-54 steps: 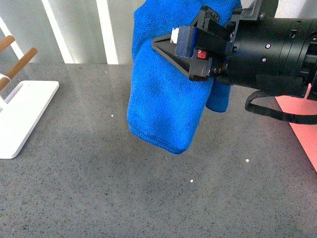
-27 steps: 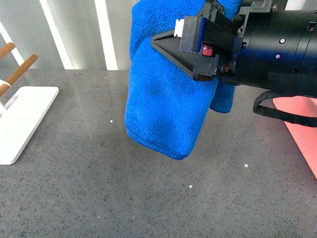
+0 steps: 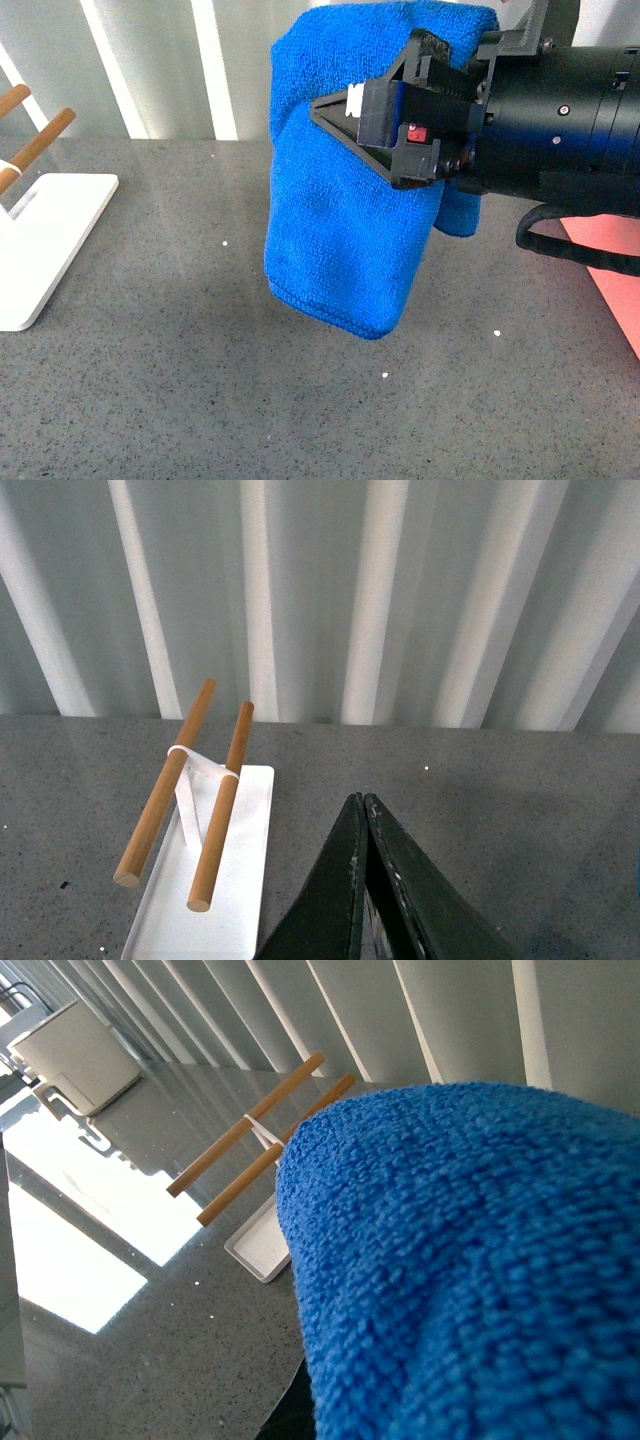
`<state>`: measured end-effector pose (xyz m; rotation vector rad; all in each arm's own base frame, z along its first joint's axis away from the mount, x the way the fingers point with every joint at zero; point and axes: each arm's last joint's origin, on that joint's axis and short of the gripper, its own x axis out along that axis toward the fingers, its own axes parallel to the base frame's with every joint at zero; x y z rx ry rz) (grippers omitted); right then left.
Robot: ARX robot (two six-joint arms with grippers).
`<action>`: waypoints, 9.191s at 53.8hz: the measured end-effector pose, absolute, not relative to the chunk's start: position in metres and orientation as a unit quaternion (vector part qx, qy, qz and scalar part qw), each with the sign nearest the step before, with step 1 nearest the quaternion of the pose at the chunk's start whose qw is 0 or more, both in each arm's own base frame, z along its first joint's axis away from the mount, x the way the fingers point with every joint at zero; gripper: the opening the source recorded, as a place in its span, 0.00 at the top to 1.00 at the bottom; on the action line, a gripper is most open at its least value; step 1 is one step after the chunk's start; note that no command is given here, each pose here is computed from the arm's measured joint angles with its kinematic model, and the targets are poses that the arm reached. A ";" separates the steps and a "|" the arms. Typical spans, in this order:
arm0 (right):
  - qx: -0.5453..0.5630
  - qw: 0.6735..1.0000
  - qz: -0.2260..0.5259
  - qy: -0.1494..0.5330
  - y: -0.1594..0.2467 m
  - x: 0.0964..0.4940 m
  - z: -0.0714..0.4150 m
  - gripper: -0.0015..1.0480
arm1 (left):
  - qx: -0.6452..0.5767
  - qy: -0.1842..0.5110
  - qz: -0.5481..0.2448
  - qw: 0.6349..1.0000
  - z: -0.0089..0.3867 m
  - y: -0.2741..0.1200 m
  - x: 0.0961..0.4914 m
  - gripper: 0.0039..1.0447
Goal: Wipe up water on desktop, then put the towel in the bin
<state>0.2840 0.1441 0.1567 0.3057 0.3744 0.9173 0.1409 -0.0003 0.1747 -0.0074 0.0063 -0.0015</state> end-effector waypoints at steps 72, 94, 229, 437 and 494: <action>0.118 0.864 0.441 0.213 0.133 0.273 0.153 0.96 | -0.004 0.001 -0.001 1.000 0.170 0.000 0.099 0.97; 0.115 0.867 0.431 0.220 0.133 0.276 0.145 0.96 | -0.004 -0.010 -0.001 1.000 0.171 0.000 0.097 0.65; -0.140 0.911 0.010 0.389 0.052 0.300 0.261 0.96 | -0.003 -0.010 -0.001 1.000 0.171 0.000 0.096 0.06; -0.014 1.000 0.006 0.000 0.000 0.147 0.167 0.97 | -0.002 -0.010 -0.001 1.000 0.171 0.000 0.096 0.06; -0.008 1.000 0.001 -0.013 0.000 0.110 0.175 0.97 | -0.002 -0.010 -0.001 1.000 0.171 0.000 0.096 0.06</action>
